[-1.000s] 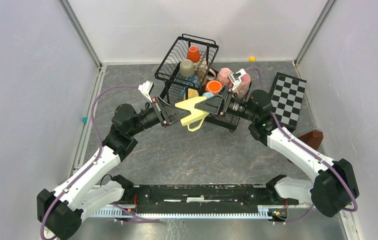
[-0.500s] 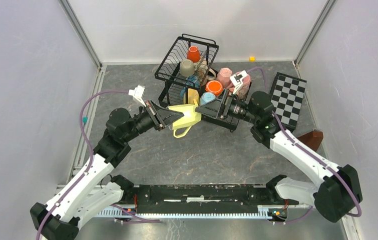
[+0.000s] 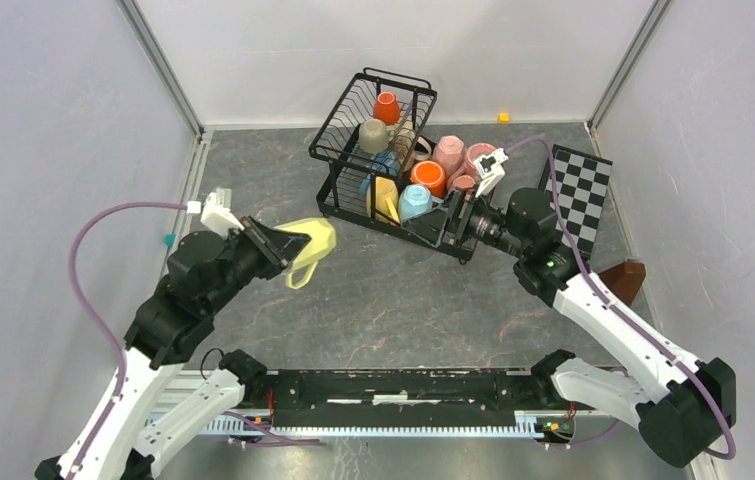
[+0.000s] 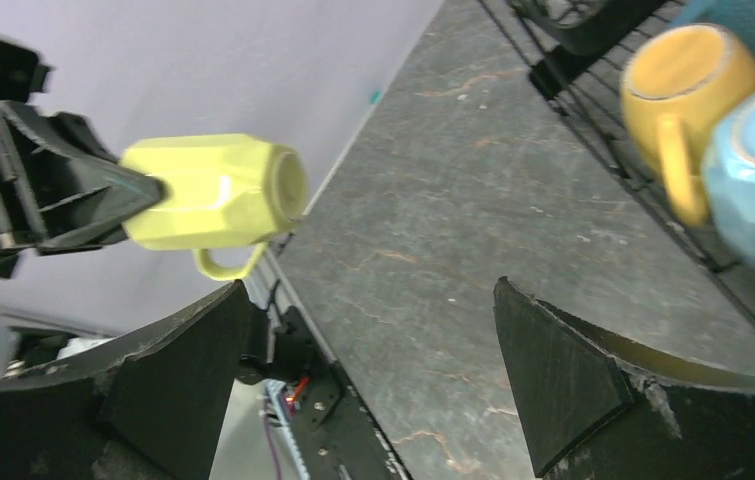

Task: Unload the cups from the dish rack
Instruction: Place the cup at the center of the board.

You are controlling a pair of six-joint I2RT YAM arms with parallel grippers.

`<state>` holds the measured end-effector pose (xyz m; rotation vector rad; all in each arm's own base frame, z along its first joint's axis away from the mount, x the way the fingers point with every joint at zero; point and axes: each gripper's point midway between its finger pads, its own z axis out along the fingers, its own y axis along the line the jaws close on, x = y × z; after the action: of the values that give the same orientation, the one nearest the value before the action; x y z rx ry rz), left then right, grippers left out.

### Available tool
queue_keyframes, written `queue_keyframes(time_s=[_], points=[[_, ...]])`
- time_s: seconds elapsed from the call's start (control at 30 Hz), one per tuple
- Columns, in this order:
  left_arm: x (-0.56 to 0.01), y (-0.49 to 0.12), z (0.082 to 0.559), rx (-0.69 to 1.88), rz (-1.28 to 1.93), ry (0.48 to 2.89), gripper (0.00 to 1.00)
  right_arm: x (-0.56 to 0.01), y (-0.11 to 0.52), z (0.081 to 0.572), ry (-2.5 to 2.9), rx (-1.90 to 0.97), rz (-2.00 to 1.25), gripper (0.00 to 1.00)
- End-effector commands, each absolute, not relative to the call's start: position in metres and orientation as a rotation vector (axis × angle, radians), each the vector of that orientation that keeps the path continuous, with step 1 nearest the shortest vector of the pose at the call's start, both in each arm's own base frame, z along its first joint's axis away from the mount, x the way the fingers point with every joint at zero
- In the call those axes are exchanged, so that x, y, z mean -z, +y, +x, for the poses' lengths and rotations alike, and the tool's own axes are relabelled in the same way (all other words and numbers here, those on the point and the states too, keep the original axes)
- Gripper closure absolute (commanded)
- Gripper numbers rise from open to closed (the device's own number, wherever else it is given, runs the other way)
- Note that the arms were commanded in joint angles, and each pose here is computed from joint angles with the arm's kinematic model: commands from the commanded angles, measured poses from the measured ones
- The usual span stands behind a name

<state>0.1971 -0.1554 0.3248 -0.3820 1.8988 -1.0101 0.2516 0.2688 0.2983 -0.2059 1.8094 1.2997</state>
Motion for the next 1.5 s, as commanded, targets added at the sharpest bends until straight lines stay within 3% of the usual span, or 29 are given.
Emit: queue_keyframes(time_s=[0.0,0.23,0.4,0.8,1.47], points=[[-0.315,-0.098,0.198,0.657,-0.499,1.924,0.98,-0.309,0.248,0.263,1.79,-1.082,-0.24,0.02],[-0.278,-0.055,0.217,0.174,-0.542,2.071,0.98,-0.307,0.221,0.27,1.821,-0.862,-0.252,0.02],[-0.255,-0.045,0.248,0.007,-0.538,2.142,0.98,-0.303,0.209,0.27,1.851,-0.777,-0.261,0.02],[-0.174,0.019,0.315,-0.136,-0.672,2.361,0.98,-0.292,0.204,0.262,1.885,-0.748,-0.298,0.02],[-0.116,0.065,0.351,-0.198,-0.798,2.494,0.98,-0.284,0.205,0.262,1.901,-0.735,-0.337,0.02]])
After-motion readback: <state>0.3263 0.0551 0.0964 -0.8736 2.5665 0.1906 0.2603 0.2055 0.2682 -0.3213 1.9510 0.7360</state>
